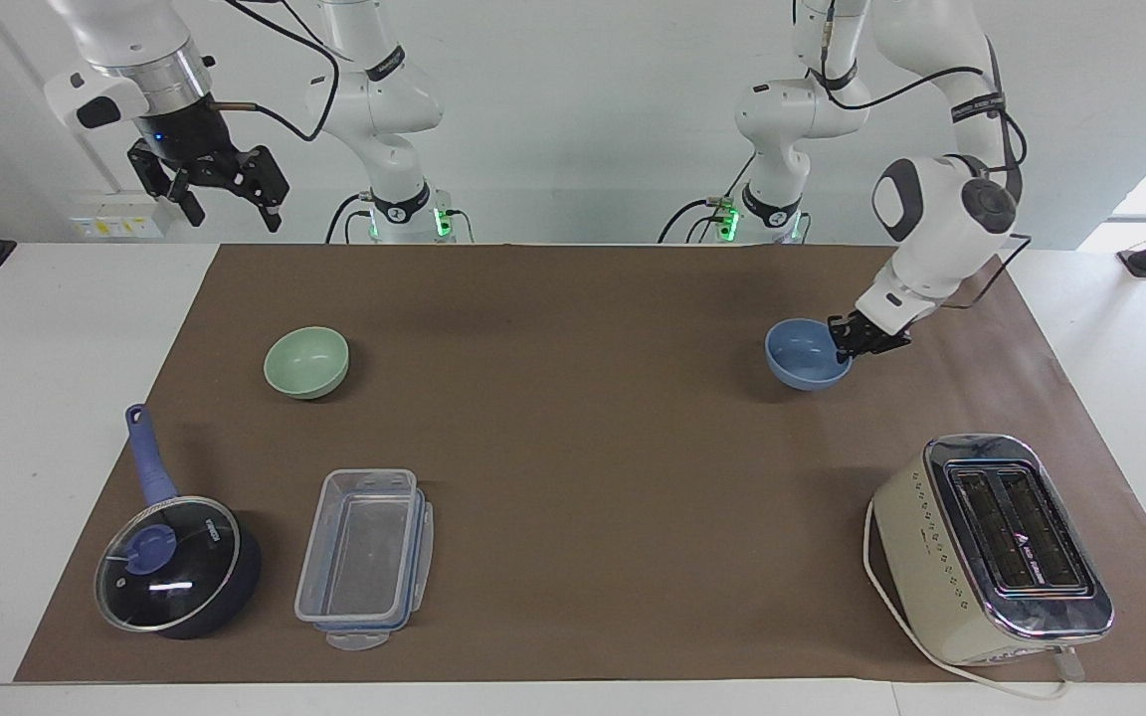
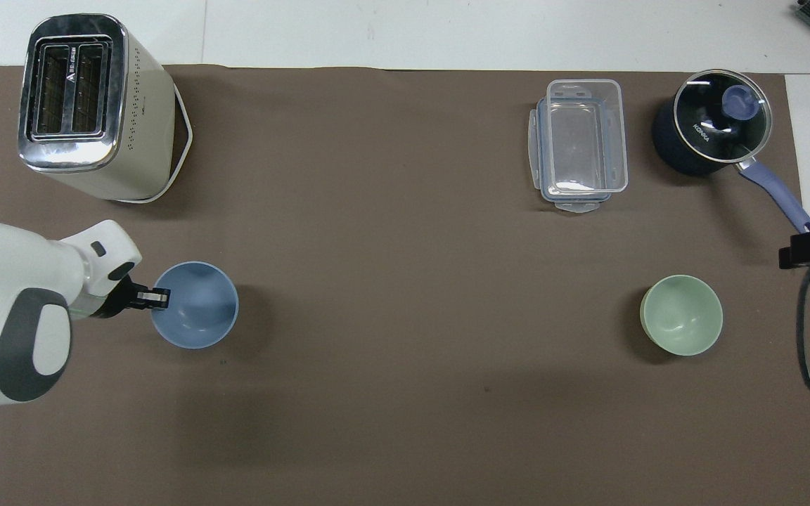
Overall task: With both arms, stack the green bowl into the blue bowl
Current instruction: 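Reach the left gripper to the rim of the light blue bowl, then push the blue bowl toward the table center while the right gripper reaches the green bowl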
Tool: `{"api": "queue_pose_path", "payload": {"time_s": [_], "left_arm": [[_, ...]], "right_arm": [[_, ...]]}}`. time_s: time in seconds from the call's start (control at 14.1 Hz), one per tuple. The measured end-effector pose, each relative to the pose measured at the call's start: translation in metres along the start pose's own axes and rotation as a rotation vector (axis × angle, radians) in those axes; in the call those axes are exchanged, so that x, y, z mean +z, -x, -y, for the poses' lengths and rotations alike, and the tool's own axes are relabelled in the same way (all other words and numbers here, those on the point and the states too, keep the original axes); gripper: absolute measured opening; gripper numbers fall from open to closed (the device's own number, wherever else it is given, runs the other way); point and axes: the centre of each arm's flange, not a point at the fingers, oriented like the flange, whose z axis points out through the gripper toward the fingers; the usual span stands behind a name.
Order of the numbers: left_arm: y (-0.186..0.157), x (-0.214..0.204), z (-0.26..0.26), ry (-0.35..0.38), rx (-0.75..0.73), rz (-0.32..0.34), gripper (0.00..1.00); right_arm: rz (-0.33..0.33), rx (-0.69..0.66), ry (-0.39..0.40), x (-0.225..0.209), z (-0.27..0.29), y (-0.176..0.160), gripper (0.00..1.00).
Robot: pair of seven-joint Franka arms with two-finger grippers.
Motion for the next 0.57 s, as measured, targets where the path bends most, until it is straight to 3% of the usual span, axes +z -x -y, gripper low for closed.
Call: {"api": "queue_pose_path", "payload": {"time_s": [0.21,0.57], "left_arm": [[-0.006,0.003,-0.086,-0.002,-0.026,-0.043,0.05],[0.005,0.026,-0.201,0.005,-0.015,-0.036,0.05]], "right_arm": [[0.0,0.001,0.0,0.0,0.0,0.0,1.0],[-0.018,-0.001,0.0,0.017,-0.018,-0.007,1.0]]}}
